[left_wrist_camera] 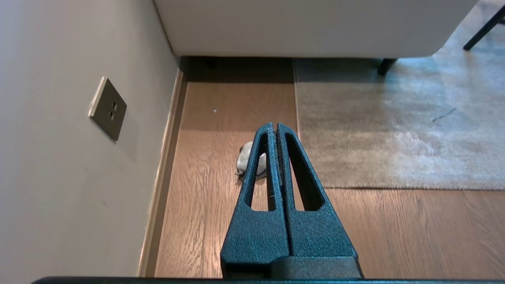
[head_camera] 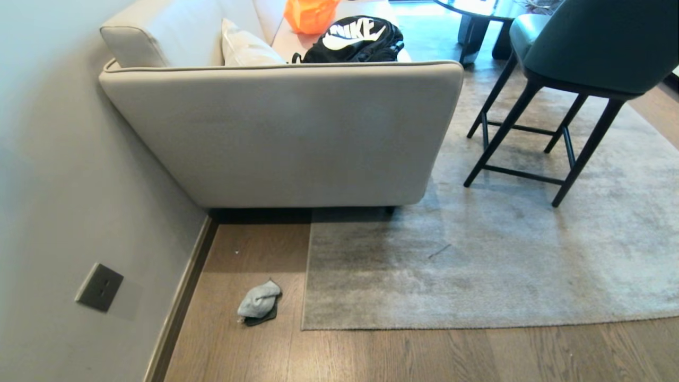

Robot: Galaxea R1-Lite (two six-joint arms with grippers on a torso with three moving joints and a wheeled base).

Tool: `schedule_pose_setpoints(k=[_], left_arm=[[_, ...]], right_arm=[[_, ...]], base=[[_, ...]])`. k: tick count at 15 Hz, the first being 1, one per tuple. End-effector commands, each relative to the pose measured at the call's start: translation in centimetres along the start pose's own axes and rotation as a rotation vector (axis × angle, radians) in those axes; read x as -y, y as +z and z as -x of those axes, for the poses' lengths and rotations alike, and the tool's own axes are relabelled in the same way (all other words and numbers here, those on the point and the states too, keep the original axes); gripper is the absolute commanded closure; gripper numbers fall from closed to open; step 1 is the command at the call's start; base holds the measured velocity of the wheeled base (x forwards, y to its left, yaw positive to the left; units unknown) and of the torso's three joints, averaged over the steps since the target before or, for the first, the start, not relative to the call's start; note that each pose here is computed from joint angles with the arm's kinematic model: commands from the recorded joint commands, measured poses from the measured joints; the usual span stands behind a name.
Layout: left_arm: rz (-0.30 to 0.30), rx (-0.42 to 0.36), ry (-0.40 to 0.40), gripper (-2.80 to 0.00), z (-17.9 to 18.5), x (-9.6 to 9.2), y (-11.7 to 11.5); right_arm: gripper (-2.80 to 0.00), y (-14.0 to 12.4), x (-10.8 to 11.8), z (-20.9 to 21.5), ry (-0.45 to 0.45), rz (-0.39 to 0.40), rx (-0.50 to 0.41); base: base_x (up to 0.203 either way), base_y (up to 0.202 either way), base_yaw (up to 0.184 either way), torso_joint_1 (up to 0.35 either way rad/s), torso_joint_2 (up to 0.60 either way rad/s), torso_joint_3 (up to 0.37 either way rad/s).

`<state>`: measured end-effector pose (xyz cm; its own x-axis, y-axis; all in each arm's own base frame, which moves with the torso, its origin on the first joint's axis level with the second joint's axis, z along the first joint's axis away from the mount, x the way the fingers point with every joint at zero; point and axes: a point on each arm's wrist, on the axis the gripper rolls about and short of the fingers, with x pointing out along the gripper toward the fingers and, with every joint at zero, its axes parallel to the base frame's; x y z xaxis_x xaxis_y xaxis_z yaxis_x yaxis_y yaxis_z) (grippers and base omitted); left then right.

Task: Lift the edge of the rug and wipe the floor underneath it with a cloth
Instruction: Pick up the rag

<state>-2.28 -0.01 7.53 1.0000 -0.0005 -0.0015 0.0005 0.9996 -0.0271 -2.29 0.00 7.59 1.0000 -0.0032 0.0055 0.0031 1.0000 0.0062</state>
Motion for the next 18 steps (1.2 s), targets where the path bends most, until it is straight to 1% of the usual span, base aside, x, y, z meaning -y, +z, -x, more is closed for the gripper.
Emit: schedule_pose_setpoints(k=[1,18], left_arm=[[0.002,0.000,0.001,0.00,0.00,0.00,0.00],[0.001,0.000,0.001,0.00,0.00,0.00,0.00]], right_arm=[[0.00,0.01,0.00,-0.01,0.000,0.000,-0.001],[0.00,0.01,0.00,-0.01,0.000,0.000,-0.001]], base=[[0.000,0.000,0.000,0.011,0.01,-0.207],[0.000,0.000,0.000,0.002,0.00,-0.197]])
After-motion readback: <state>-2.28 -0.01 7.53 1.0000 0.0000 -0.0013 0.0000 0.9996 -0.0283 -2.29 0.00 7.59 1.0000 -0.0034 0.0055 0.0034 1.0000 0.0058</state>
